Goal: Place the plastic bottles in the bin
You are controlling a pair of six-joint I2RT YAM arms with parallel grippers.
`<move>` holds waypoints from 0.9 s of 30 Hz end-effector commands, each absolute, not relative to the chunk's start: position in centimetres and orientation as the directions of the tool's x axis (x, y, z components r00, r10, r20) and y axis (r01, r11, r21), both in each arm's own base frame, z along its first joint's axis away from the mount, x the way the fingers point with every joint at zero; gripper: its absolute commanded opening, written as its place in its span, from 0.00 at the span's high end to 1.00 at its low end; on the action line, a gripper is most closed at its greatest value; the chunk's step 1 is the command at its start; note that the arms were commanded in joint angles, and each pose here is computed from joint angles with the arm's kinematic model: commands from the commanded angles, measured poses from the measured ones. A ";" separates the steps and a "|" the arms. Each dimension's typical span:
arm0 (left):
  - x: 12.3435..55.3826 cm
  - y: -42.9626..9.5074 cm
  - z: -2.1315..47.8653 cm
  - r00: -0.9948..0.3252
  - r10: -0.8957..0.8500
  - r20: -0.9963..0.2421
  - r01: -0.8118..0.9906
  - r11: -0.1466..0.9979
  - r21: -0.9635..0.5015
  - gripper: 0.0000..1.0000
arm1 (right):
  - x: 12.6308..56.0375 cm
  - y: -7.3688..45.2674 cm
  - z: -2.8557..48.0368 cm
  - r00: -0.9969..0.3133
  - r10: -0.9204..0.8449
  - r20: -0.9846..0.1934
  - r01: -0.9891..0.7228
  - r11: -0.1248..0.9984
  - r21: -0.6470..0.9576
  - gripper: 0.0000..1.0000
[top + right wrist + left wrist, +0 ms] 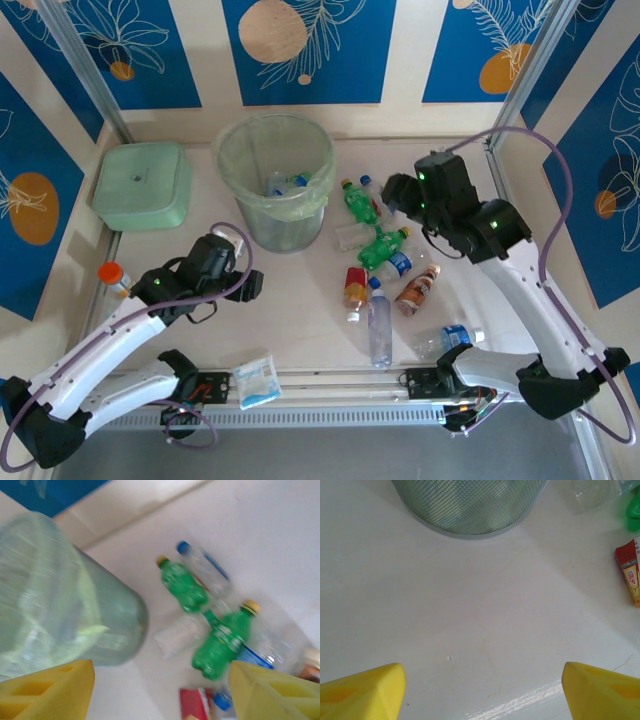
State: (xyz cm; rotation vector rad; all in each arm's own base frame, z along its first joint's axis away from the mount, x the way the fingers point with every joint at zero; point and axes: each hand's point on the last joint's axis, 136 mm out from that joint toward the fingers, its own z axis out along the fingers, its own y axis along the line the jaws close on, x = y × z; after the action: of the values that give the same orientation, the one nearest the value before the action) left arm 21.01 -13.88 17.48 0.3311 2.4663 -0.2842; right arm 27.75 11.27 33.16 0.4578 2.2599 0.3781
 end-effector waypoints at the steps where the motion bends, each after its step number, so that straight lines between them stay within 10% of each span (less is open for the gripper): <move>1: 20.7 -13.9 18.3 -0.762 0.179 -0.622 0.327 0.936 -0.131 0.19 | 24.7 8.4 29.8 -0.656 0.499 -0.566 0.360 0.866 0.346 0.28; 13: 20.9 -15.2 18.2 -0.757 0.188 -0.626 0.369 0.913 -0.172 0.19 | 17.3 5.4 18.4 -0.686 0.671 -0.280 0.681 0.728 0.076 0.29; 27: 20.7 -15.3 18.3 -0.750 0.201 -0.630 0.386 0.907 -0.170 0.19 | 10.3 1.9 12.3 -0.390 0.908 -0.156 0.921 0.380 -0.091 0.28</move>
State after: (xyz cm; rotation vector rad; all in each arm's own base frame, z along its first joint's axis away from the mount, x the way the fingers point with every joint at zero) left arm 20.58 -14.96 17.73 0.3896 2.4587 -0.3603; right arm 12.16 2.61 12.91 1.4957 2.5911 -0.1783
